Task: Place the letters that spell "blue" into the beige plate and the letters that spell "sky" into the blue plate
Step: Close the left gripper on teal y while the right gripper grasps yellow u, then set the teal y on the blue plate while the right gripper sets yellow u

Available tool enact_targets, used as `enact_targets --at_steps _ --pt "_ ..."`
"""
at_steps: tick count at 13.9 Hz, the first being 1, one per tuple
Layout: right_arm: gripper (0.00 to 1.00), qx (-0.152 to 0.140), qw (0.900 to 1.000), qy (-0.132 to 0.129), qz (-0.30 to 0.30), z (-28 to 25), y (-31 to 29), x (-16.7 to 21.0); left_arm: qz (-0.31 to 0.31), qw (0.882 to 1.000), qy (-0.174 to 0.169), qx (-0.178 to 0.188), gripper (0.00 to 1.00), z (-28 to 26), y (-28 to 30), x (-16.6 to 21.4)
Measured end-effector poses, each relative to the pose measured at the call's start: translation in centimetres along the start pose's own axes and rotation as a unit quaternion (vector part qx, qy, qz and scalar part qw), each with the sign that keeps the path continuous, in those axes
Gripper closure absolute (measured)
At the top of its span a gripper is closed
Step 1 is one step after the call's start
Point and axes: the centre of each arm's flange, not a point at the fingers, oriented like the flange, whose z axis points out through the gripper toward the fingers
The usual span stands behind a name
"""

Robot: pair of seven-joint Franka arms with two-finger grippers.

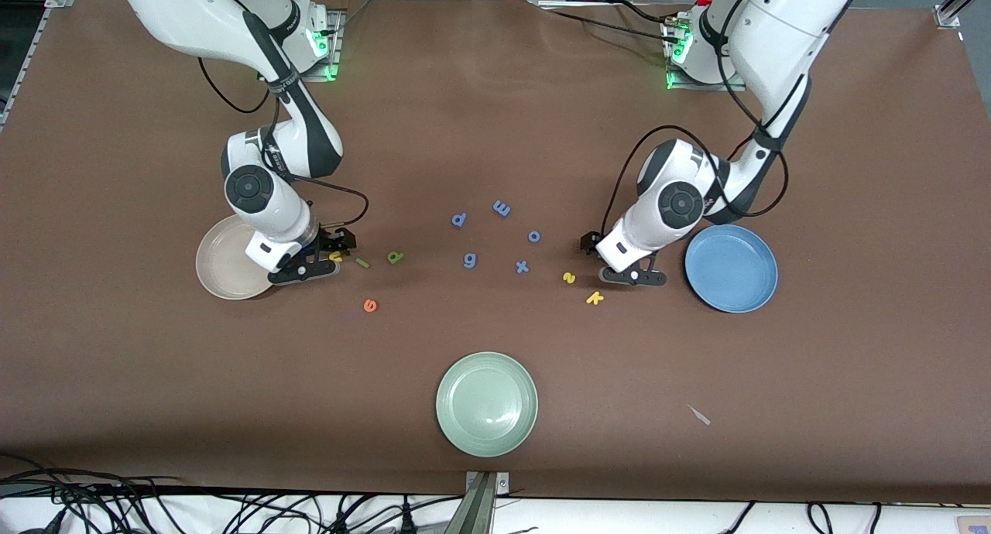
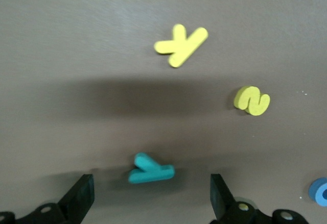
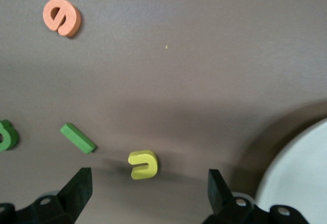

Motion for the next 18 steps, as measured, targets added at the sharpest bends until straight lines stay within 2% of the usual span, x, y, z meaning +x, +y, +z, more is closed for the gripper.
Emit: enact_targets --at_steps 3,4,5,6,8,10,11,13,16,18 --pt "0.02 0.000 1.000 -0.004 -0.002 0.9 -0.2 -0.2 0.004 1.000 0.005 -0.002 0.00 0.0 0.2 0.2" --pt "0.07 0.000 1.000 -0.005 -0.002 1.1 -0.2 -0.2 0.005 1.000 0.006 -0.002 0.04 -0.1 0.2 0.2" --pt "0.07 0.000 1.000 -0.005 -0.002 1.2 -0.2 -0.3 0.006 1.000 0.006 -0.002 0.04 -0.1 0.3 0.3" --pt "0.14 0.001 1.000 -0.006 -0.002 1.4 -0.3 -0.3 0.006 1.000 0.006 -0.002 0.11 -0.1 0.3 0.3" --pt "0.37 0.001 1.000 -0.005 -0.002 1.4 -0.3 -0.3 0.007 1.000 0.005 -0.002 0.35 0.0 0.2 0.3" --pt "0.39 0.001 1.000 -0.004 -0.002 1.4 -0.3 -0.3 0.010 1.000 0.005 -0.001 0.56 0.0 0.1 0.3" --pt "0.39 0.001 1.000 -0.003 -0.002 1.4 -0.3 -0.2 0.015 1.000 0.007 0.000 0.60 -0.1 0.2 0.3" --pt "0.51 0.001 1.000 -0.002 -0.002 1.5 -0.3 -0.2 0.024 1.000 0.010 0.004 0.62 -0.4 0.4 0.3" --pt "0.52 0.002 1.000 0.005 -0.003 1.9 -0.4 -0.1 0.018 1.000 0.020 0.004 0.62 -1.7 -0.6 1.1" --pt "0.54 0.003 1.000 0.007 -0.004 1.8 -0.6 -0.1 0.023 0.999 0.020 0.011 0.62 -4.6 -3.1 2.0"
